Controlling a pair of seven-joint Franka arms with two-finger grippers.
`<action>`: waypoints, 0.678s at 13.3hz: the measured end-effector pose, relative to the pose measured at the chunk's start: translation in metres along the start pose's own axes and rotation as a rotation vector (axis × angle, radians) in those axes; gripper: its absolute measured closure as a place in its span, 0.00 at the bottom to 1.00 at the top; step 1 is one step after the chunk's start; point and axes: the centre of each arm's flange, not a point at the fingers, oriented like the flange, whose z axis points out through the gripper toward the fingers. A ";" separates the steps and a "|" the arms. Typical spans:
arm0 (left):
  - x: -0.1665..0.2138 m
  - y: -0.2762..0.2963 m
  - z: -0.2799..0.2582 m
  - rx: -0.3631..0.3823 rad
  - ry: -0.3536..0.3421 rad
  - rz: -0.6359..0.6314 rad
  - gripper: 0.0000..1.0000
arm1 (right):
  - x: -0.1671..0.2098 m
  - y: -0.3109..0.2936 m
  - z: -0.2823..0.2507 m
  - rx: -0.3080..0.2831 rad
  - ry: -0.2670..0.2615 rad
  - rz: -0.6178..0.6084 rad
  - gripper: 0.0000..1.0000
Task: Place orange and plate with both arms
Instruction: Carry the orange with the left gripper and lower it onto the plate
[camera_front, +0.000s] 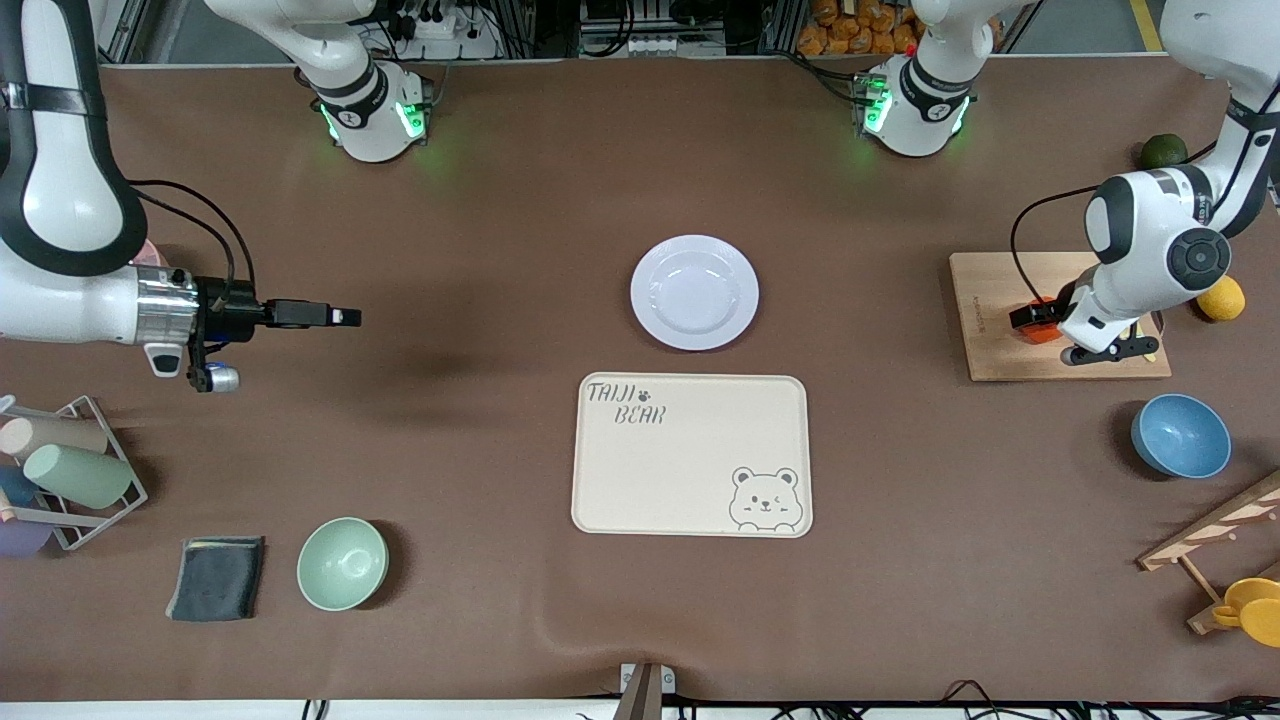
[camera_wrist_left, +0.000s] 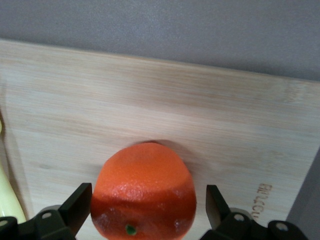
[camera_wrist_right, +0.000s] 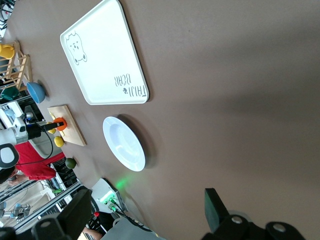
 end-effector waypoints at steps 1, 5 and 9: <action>0.000 -0.002 0.003 0.003 0.003 0.004 0.00 | 0.000 0.003 0.001 0.002 0.003 -0.012 0.00; 0.002 -0.002 0.009 0.014 0.015 0.025 0.25 | 0.000 0.007 0.003 0.004 0.009 -0.048 0.00; 0.008 0.003 -0.006 0.027 0.042 0.046 0.25 | 0.000 0.016 0.014 0.000 0.014 -0.072 0.00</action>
